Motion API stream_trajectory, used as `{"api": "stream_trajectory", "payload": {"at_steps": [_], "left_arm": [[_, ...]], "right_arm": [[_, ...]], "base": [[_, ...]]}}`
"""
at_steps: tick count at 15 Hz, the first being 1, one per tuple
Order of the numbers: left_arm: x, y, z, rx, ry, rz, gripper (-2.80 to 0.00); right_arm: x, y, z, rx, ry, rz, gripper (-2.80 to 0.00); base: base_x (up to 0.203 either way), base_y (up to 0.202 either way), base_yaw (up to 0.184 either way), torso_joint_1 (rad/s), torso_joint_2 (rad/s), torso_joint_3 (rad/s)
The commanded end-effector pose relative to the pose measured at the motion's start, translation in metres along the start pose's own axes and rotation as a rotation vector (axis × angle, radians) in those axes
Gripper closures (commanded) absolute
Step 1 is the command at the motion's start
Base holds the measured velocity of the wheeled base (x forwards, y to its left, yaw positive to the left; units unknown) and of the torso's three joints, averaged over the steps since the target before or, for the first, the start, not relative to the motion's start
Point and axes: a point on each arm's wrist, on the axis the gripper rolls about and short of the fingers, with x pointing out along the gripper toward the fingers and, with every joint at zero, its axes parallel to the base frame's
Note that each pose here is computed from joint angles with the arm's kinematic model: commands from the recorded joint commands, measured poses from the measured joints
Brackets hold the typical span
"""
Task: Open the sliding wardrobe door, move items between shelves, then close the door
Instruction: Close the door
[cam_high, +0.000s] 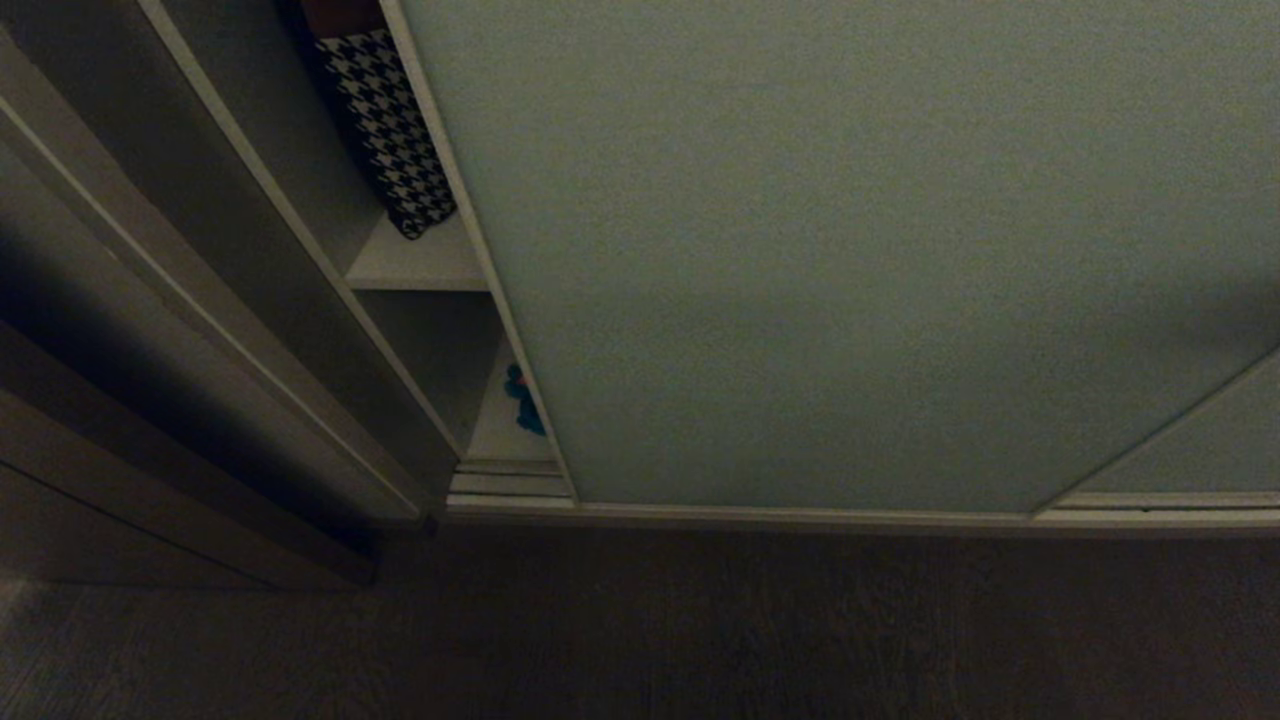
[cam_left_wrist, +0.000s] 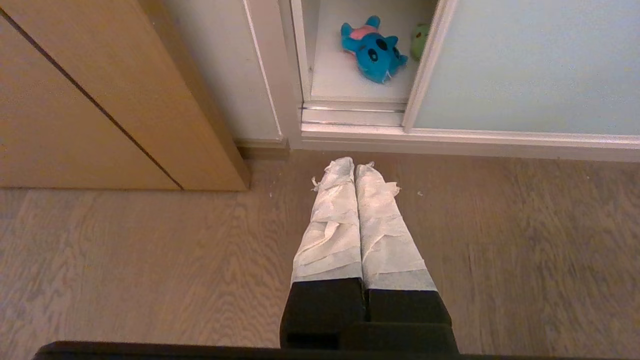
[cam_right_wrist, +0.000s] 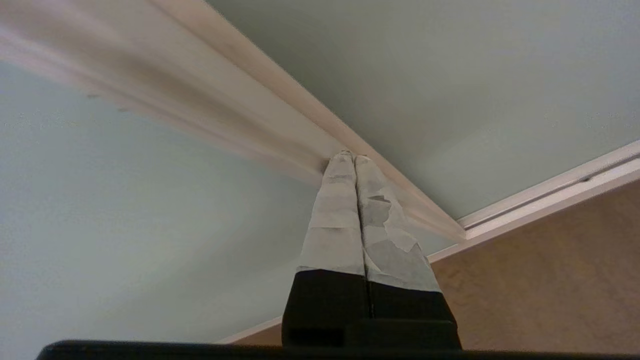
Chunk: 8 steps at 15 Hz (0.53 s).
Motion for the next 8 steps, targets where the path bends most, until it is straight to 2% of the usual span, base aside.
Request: {"api": "stream_trajectory", "payload": {"at_steps": [1,8], "left_arm": [[0.0,0.0,0.0,0.0,0.002,0.0,0.0],[0.0,0.0,0.0,0.0,0.002,0.0,0.0]], "right_arm": [[-0.009,0.016,0.0,-0.014,-0.005,0.024,0.0],[-0.029,0.048,-0.028,-0.016,0.03,0.073,0.0]], "base": [[0.0,0.0,0.0,0.0,0.0,0.0],[0.0,0.0,0.0,0.0,0.0,0.0]]}}
